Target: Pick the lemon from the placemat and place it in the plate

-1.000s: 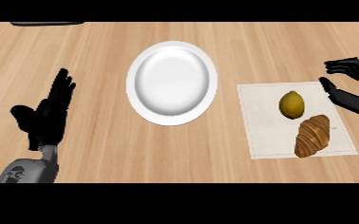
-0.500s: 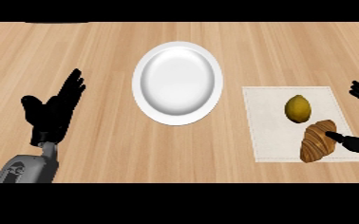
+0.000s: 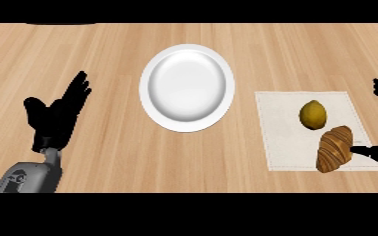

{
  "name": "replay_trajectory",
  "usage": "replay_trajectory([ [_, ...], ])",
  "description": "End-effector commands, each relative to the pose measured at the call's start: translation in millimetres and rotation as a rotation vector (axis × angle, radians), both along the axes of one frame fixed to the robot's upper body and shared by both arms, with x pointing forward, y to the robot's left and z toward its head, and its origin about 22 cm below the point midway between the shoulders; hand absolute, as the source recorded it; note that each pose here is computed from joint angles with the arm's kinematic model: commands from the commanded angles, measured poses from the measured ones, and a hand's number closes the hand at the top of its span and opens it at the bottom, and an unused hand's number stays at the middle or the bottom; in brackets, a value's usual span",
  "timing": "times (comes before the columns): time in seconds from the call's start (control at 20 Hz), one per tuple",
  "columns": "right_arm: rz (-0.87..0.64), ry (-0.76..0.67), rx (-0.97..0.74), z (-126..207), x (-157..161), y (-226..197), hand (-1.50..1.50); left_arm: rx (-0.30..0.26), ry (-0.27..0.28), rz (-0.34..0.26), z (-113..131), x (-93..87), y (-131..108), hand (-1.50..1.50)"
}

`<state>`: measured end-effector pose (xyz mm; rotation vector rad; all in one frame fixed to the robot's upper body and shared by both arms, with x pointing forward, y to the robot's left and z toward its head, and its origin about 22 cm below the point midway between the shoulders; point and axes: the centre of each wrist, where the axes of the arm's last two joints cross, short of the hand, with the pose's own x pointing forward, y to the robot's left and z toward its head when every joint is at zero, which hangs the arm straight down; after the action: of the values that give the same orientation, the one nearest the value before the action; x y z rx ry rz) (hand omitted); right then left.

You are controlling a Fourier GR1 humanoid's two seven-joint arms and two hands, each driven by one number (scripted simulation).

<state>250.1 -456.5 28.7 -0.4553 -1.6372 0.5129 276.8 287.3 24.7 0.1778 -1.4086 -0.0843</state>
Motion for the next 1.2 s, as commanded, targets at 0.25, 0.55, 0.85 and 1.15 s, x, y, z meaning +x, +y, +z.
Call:
replay_trajectory([
  [0.25,0.069,0.199,-0.173,9.5,19.3,30.8,-1.50,0.001,0.008,-0.006,-11.3,1.9,-3.8,0.00],
  [0.55,0.039,0.285,-0.330,18.5,31.7,44.3,-1.50,-0.005,-0.006,0.002,-12.7,-3.7,-8.5,0.00],
  [0.85,0.080,0.384,-0.406,21.3,45.2,54.0,-1.50,-0.001,-0.006,-0.008,-4.2,8.2,3.6,0.00],
  [1.15,0.111,0.437,-0.413,10.3,52.4,78.5,-1.50,0.019,0.002,-0.007,-0.7,12.1,-10.1,0.00],
])
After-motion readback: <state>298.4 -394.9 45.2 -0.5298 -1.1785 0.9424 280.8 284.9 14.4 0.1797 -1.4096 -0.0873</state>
